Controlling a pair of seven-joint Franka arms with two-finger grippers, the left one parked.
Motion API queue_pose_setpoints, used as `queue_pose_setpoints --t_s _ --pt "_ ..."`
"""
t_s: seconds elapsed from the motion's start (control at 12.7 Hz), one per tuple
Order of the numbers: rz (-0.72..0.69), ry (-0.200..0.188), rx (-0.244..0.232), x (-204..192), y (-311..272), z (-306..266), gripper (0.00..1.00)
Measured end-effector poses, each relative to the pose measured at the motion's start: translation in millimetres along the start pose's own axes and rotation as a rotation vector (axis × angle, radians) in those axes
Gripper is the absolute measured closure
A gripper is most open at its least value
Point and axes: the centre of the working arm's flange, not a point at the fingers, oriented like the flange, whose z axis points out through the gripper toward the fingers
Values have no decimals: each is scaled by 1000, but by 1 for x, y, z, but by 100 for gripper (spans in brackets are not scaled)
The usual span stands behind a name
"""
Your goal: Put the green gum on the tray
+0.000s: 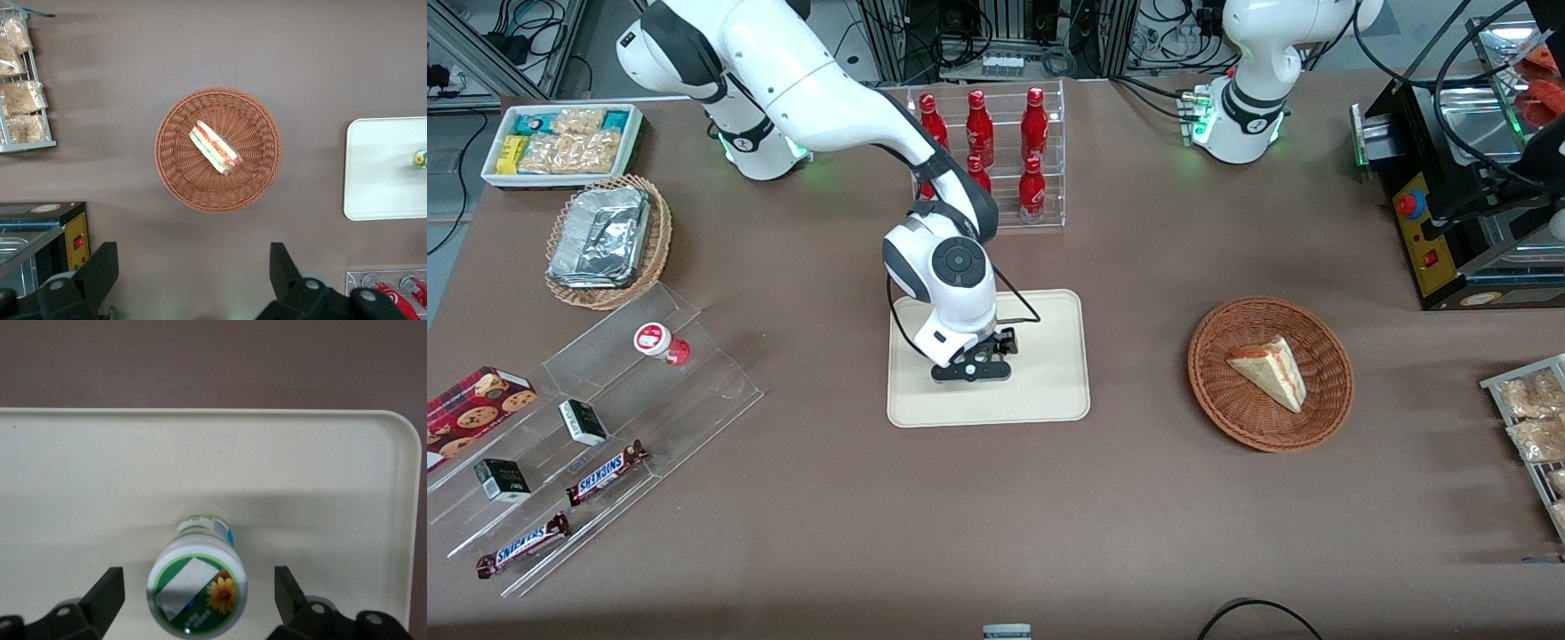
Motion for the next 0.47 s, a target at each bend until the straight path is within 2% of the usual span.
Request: queue_pose_setpoints --t_s 0.47 --pt "-29 -23 -14 2 14 -91 0"
